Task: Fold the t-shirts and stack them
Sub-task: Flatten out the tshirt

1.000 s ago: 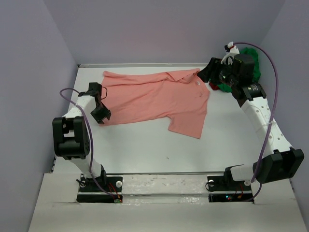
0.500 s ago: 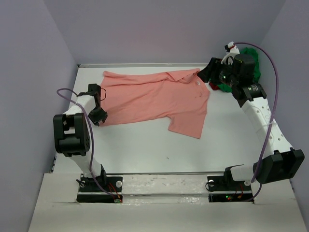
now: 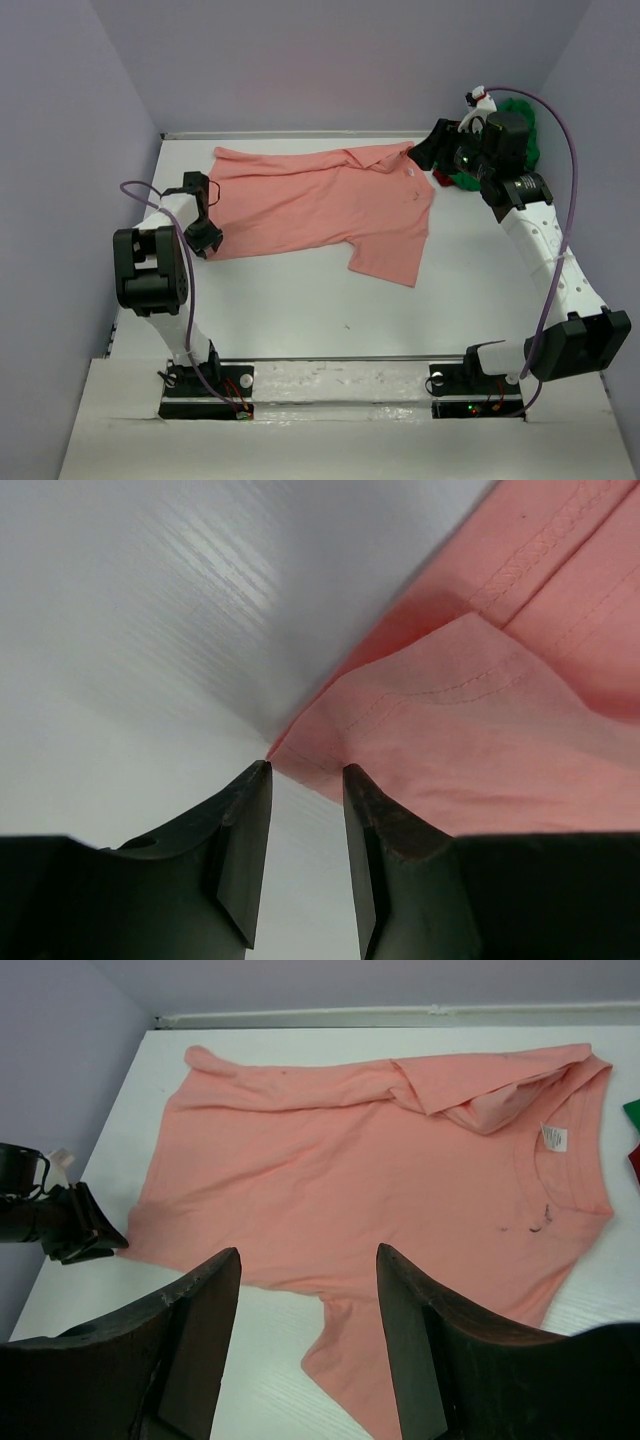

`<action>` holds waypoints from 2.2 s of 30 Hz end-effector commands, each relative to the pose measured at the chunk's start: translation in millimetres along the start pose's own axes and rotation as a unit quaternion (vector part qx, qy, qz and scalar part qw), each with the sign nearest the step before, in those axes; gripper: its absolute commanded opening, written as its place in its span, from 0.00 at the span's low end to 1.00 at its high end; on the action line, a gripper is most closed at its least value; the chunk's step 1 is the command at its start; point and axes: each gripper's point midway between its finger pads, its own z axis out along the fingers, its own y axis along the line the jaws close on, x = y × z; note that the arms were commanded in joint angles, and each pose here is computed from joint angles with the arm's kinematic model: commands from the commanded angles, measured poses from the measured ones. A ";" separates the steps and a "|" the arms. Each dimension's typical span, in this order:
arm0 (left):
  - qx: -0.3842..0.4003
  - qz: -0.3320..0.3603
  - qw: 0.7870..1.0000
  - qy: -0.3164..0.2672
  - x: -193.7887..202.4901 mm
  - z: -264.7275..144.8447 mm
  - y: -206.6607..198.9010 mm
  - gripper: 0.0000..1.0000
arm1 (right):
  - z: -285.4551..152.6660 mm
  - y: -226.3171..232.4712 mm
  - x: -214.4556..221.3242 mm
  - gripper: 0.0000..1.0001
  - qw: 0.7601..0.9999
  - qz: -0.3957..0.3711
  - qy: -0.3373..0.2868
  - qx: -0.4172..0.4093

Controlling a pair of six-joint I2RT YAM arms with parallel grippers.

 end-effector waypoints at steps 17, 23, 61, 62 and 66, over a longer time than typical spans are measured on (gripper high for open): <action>0.015 0.012 1.000 0.012 -1.4 12.7 -7.1 0.44 | 1.2 12.9 -13.2 0.62 0.999 -0.013 -0.025 -0.029; 0.020 0.013 1.000 0.004 -4.7 3.1 -6.6 0.37 | 8.6 -18.7 -1.8 0.59 0.998 0.016 -0.022 0.048; 0.077 0.018 0.996 -0.036 -16.5 -50.0 -8.9 0.03 | -45.7 -98.0 273.1 0.61 0.899 0.227 0.176 0.331; 0.079 0.019 0.996 -0.037 -16.9 -50.9 -9.5 0.03 | -46.5 -102.3 281.1 0.61 0.894 0.226 0.184 0.339; 0.084 0.022 0.996 -0.036 -16.0 -52.8 -10.5 0.04 | -41.7 -112.3 291.8 0.58 0.884 0.225 0.192 0.362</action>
